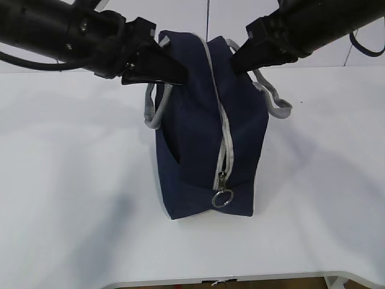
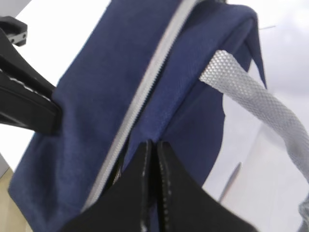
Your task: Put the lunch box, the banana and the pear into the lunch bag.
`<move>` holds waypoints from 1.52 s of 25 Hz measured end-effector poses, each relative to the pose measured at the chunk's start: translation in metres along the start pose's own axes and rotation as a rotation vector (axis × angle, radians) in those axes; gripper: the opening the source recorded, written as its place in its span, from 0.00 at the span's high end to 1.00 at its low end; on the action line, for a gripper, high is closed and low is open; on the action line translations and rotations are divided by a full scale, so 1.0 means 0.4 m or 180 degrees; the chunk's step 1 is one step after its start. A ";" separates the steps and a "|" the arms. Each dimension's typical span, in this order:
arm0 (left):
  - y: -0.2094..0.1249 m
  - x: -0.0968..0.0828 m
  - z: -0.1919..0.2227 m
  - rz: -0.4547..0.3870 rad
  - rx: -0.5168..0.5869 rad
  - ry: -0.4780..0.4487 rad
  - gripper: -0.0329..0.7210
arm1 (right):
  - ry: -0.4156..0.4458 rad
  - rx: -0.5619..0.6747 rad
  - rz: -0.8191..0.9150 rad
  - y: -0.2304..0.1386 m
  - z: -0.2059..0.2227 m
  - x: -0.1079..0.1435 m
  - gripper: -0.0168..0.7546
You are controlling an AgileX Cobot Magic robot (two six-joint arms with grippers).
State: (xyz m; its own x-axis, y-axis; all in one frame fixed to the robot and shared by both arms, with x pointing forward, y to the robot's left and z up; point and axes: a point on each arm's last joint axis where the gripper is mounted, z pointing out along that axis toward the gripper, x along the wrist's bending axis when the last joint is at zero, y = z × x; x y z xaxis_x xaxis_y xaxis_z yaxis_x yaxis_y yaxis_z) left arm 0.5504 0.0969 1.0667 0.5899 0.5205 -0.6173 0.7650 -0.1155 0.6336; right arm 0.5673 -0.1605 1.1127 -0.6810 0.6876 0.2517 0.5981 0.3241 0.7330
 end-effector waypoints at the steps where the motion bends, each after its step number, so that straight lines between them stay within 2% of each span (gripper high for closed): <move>1: 0.006 -0.003 0.010 0.0013 0.0004 -0.0027 0.96 | -0.0032 0.0003 -0.0001 -0.002 -0.003 0.000 0.95; 6: 0.026 -0.008 0.042 0.0081 0.0075 -0.0144 0.96 | -0.0269 -0.0132 0.0032 0.000 -0.012 -0.011 0.95; 12: 0.021 0.003 0.053 0.0148 0.0158 -0.0092 0.96 | -0.0485 -0.0336 0.0063 0.012 -0.016 -0.032 0.95; 19: 0.019 0.034 0.085 0.0059 0.0124 -0.0031 0.96 | -0.0584 -0.0275 0.0264 -0.002 0.012 -0.058 0.95; 24: 0.024 0.040 0.089 0.0101 0.0049 -0.0003 0.96 | -0.0839 -0.0235 0.0404 -0.008 0.012 -0.078 0.95; 30: 0.033 0.048 0.089 0.0198 -0.0062 0.0113 0.96 | -0.0866 -0.0222 0.0516 -0.012 0.021 -0.085 0.95; 38: 0.037 0.051 0.089 0.0189 -0.0123 0.0165 0.96 | -0.0880 -0.0243 0.0547 -0.011 0.022 -0.087 0.94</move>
State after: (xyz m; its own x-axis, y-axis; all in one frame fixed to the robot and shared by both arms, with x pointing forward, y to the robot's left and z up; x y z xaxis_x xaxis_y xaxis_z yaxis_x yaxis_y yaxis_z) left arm 0.5829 0.0758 1.0469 0.6190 0.5568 -0.5538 0.7180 -0.1154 0.6865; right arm 0.5921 -0.1803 1.0951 -0.4262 0.8817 0.2024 0.6537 0.1455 0.7426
